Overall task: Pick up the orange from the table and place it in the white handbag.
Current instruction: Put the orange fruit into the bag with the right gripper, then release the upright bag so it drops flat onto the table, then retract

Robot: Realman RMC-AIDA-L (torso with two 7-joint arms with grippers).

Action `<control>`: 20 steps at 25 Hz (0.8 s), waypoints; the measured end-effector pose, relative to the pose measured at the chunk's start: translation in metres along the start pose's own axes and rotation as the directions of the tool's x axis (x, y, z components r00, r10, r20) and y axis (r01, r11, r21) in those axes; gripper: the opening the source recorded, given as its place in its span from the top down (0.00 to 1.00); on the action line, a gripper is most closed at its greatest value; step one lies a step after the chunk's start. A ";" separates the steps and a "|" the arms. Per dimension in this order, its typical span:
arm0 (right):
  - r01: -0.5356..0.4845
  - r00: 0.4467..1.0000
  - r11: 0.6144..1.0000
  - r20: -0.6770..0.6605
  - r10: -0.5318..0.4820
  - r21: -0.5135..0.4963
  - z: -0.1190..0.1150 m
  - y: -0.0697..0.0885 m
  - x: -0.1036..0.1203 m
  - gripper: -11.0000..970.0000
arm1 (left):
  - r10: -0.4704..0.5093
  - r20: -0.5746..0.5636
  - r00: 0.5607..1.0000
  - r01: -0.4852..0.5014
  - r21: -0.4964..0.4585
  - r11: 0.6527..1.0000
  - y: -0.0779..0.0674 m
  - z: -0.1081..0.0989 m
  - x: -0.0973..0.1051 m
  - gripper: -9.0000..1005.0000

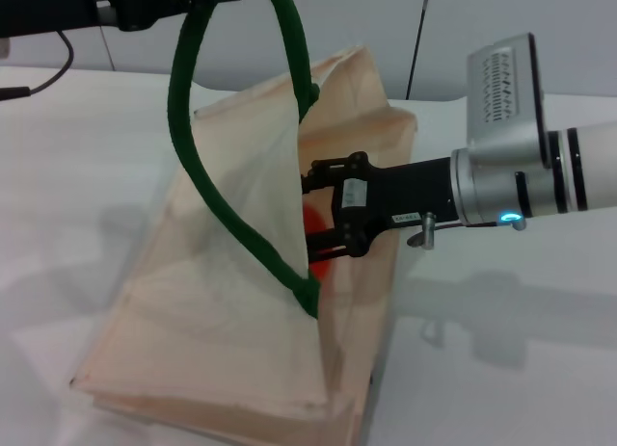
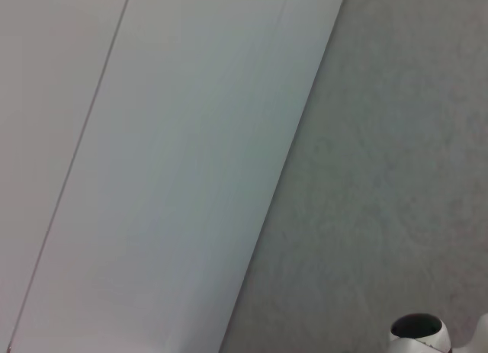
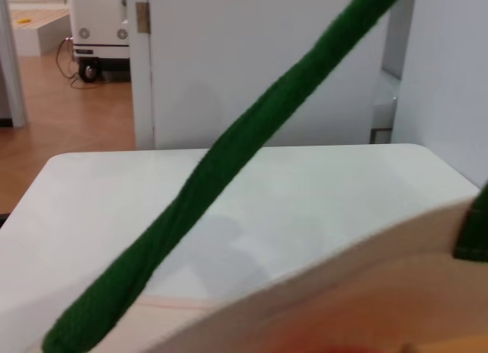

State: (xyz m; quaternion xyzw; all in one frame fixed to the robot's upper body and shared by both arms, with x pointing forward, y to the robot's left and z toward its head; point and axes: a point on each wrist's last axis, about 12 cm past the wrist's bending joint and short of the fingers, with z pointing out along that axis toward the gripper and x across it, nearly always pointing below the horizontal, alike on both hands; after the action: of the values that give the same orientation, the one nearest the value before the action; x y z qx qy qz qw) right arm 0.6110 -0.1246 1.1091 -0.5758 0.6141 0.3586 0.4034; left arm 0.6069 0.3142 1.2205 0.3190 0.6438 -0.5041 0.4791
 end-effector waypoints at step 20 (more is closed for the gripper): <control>-0.132 0.989 0.905 0.112 0.094 0.403 -0.106 -0.014 0.057 0.08 | -0.021 -0.001 1.000 0.021 -0.052 0.998 0.003 -0.009 0.008 0.85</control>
State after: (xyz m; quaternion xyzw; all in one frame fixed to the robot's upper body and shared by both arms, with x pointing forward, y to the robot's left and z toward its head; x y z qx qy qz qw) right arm 0.6151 -0.2455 1.1023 -0.4251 0.6892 0.2703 0.5207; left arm 0.6044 0.3231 1.2125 0.3001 0.6602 -0.4922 0.4815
